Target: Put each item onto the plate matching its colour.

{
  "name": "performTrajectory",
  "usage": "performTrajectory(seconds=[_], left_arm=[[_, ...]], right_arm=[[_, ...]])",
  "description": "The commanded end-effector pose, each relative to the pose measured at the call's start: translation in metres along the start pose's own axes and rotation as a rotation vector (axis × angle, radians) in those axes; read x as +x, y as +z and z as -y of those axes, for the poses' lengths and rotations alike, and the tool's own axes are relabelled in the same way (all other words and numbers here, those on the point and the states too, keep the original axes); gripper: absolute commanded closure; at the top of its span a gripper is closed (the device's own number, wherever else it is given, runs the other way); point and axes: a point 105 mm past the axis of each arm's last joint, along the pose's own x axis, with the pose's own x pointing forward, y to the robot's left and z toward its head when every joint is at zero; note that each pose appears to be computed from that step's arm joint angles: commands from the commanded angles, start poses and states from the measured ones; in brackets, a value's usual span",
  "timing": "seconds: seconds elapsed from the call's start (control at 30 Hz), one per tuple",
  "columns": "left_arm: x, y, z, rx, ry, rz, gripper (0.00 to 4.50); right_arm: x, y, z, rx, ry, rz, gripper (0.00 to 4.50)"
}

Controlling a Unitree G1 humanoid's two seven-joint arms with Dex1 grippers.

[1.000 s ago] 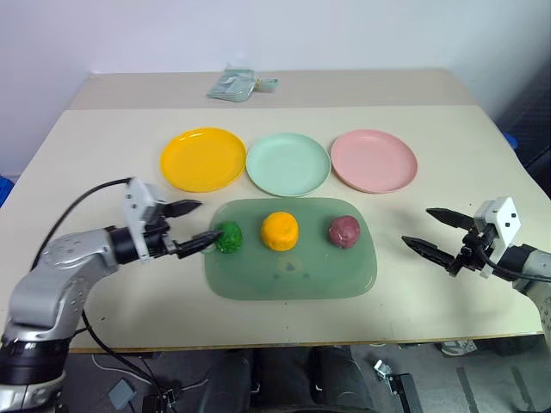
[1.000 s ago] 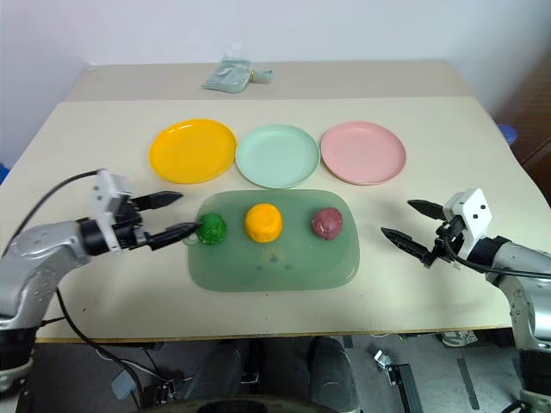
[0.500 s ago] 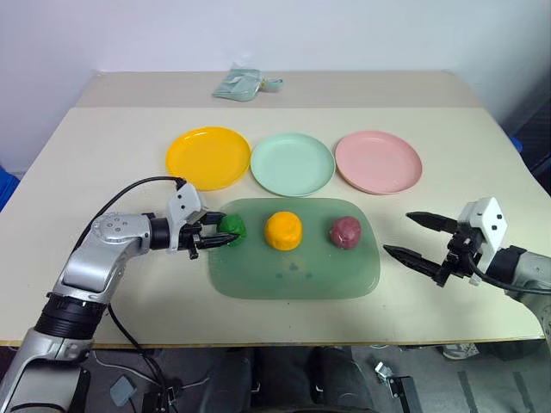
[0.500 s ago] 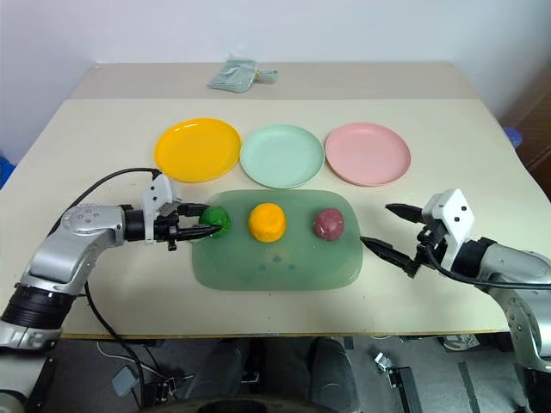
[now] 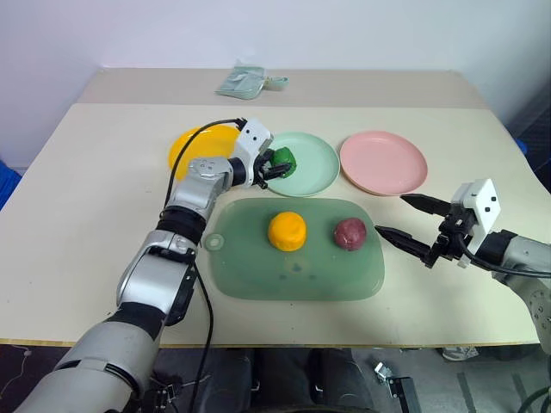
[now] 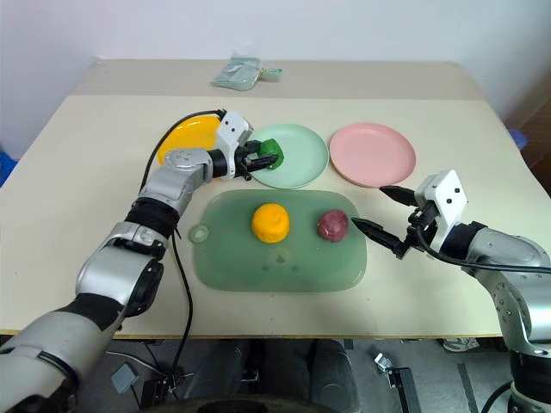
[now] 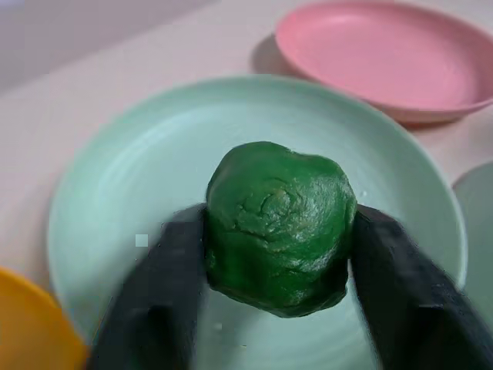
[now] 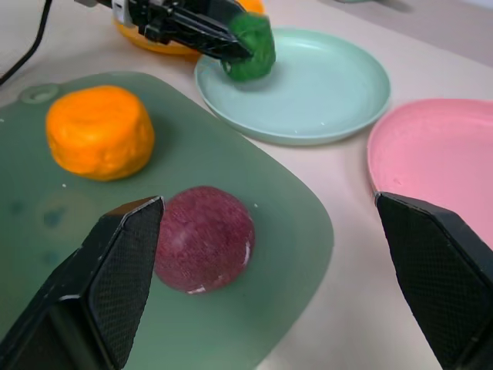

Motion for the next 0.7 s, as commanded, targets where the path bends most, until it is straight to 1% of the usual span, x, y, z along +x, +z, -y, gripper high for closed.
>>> performTrajectory(seconds=[0.03,0.13,0.17,0.23,0.3,0.37,0.5,0.63,0.7], left_arm=[[-0.007,0.032,-0.010,0.035,0.012,0.123,0.05],[-0.025,0.046,-0.010,-0.015,-0.057,0.236,0.05],[-0.036,0.050,-0.001,-0.017,-0.138,0.269,0.05],[-0.056,0.050,0.023,-0.016,-0.318,0.278,0.05],[-0.073,0.040,0.053,0.060,-0.475,0.221,0.05],[-0.079,0.022,0.069,0.125,-0.543,0.115,0.05],[-0.078,-0.005,0.086,0.258,-0.606,-0.050,0.05],[-0.074,-0.015,0.100,0.282,-0.670,-0.098,0.05],[-0.072,-0.028,0.098,0.323,-0.659,-0.164,0.05]], right_arm=[[-0.007,0.015,-0.004,-0.038,-0.019,0.053,0.00],[-0.010,0.014,-0.005,-0.033,-0.025,0.048,0.00],[-0.011,0.013,-0.005,-0.030,-0.027,0.046,0.00],[-0.013,0.012,-0.005,-0.027,-0.028,0.041,0.00],[-0.016,0.011,-0.005,-0.017,-0.019,0.033,0.00],[-0.018,0.008,-0.005,-0.007,-0.002,0.021,0.00],[-0.021,0.001,-0.007,-0.004,0.023,0.003,0.00],[-0.022,-0.005,-0.007,-0.003,0.023,-0.001,0.00],[-0.021,-0.006,-0.008,-0.005,0.023,0.000,0.00]])
